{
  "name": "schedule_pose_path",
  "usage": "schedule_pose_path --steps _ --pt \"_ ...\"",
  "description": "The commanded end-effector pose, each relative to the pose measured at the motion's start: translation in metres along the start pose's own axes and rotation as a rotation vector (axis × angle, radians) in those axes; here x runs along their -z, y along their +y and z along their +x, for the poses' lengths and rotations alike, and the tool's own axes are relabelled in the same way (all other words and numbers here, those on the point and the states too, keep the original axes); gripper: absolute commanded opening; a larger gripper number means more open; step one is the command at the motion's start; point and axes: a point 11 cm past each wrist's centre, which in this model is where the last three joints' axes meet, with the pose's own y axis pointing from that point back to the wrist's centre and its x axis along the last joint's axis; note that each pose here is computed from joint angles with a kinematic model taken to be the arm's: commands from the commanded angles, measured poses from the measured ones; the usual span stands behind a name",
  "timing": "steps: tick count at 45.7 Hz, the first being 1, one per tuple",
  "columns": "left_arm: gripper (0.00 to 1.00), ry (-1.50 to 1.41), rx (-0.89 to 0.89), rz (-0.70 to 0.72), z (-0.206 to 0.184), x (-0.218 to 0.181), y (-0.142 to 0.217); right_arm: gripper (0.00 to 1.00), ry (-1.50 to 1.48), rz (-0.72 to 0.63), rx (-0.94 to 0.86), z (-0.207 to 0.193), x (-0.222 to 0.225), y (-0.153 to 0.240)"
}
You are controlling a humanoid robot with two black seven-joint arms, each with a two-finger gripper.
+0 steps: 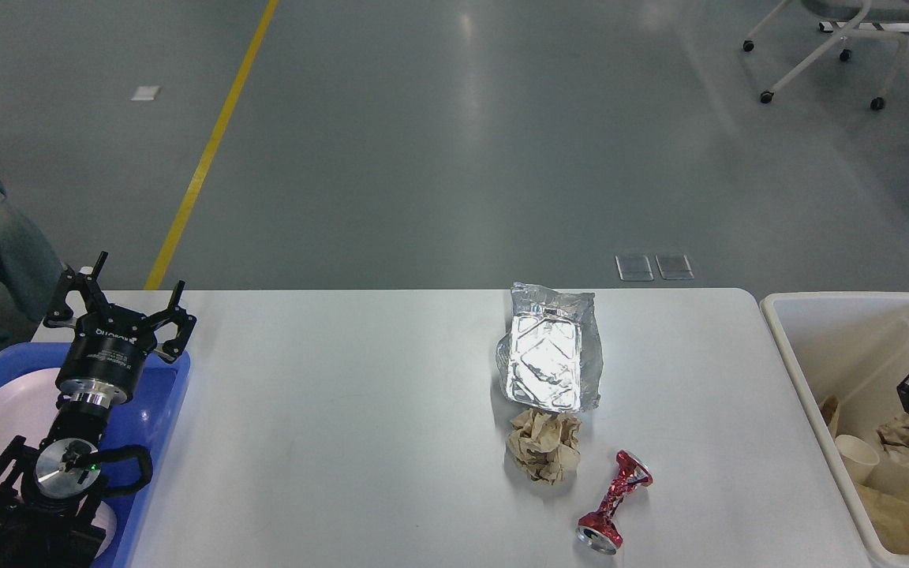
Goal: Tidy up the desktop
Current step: 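Carry the crumpled paper into the white bin and release it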
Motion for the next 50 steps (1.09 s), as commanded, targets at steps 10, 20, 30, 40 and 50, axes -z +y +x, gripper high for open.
schedule_pose_path --steps 10,20,30,40,50 --pt "0.96 0.000 0.001 0.000 0.000 0.000 0.000 0.00 0.031 -0.065 -0.263 -0.061 -0.019 -0.059" --pt "0.96 0.000 0.001 0.000 0.000 0.000 0.000 0.00 0.047 -0.076 -0.333 -0.083 -0.026 -0.073" --pt "0.96 0.000 0.001 0.000 0.000 0.000 0.000 0.00 0.046 -0.075 -0.337 -0.084 -0.026 -0.073" --pt "0.96 0.000 0.001 0.000 0.000 0.000 0.000 0.84 0.037 -0.078 -0.431 -0.078 -0.030 -0.071" --pt "0.96 0.000 0.001 0.000 0.000 0.000 0.000 1.00 0.037 -0.077 -0.484 -0.079 -0.030 -0.070"
